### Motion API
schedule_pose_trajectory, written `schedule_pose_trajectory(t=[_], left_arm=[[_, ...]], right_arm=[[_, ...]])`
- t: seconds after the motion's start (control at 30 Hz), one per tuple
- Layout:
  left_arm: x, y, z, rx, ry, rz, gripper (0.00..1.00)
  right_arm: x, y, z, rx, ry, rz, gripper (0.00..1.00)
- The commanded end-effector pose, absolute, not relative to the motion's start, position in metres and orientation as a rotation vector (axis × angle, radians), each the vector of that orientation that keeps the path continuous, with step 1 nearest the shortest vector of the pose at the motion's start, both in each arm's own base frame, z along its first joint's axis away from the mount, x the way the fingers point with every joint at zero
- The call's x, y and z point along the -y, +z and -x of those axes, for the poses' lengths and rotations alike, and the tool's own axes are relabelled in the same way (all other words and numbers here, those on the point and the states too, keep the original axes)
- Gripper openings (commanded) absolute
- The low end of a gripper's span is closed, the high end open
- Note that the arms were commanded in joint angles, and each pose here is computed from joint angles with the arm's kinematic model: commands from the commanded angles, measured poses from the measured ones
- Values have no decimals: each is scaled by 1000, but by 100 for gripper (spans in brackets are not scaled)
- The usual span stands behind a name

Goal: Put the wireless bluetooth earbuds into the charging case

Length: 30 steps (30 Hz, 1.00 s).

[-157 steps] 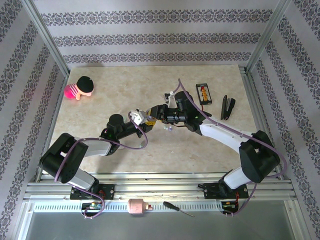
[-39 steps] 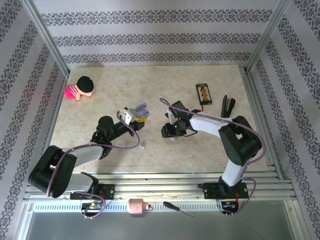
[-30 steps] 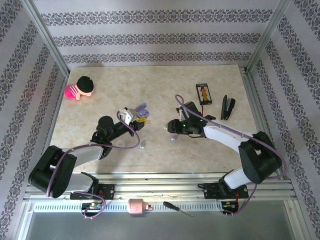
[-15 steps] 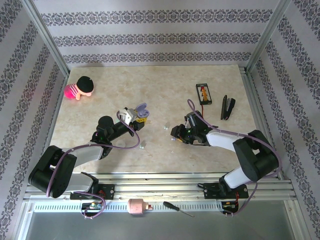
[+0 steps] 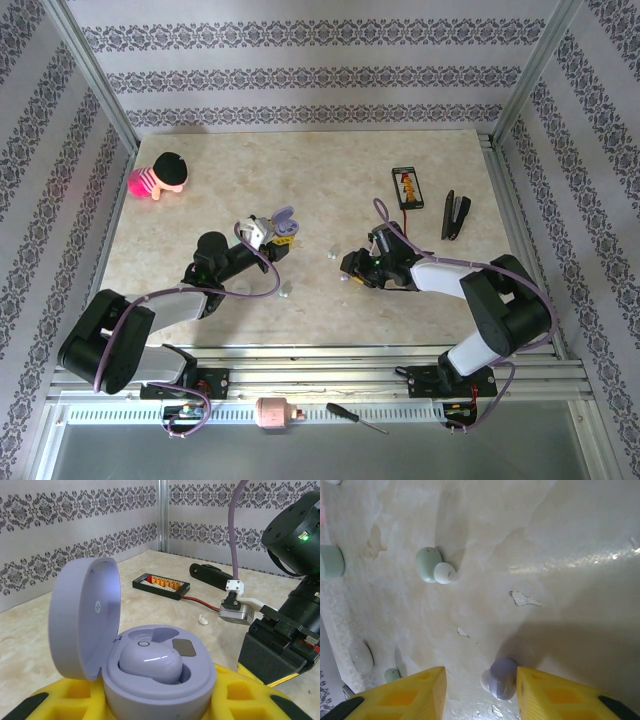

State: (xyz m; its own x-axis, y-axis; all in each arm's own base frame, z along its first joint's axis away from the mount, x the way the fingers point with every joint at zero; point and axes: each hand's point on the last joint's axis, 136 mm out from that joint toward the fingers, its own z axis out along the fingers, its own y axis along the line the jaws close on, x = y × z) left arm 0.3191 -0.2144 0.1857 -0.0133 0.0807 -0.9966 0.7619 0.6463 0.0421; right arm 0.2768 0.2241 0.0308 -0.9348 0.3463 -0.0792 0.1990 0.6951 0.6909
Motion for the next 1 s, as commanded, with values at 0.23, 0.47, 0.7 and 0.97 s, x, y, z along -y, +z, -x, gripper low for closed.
schedule_pose_trajectory(t=[0.23, 0.47, 0.7, 0.97], left_arm=[[215, 196, -322, -1463, -614, -753, 24], [215, 194, -322, -1468, -614, -755, 24], [216, 193, -322, -1467, -620, -751, 24], [215, 192, -321, -1468, -621, -747, 24]], right_arm=[[-233, 25, -277, -2718, 1133, -410, 40], [-236, 32, -279, -2693, 1164, -399, 35], [-235, 24, -278, -2708, 1155, -407, 32], [-241, 23, -282, -2705, 1183, -403, 33]])
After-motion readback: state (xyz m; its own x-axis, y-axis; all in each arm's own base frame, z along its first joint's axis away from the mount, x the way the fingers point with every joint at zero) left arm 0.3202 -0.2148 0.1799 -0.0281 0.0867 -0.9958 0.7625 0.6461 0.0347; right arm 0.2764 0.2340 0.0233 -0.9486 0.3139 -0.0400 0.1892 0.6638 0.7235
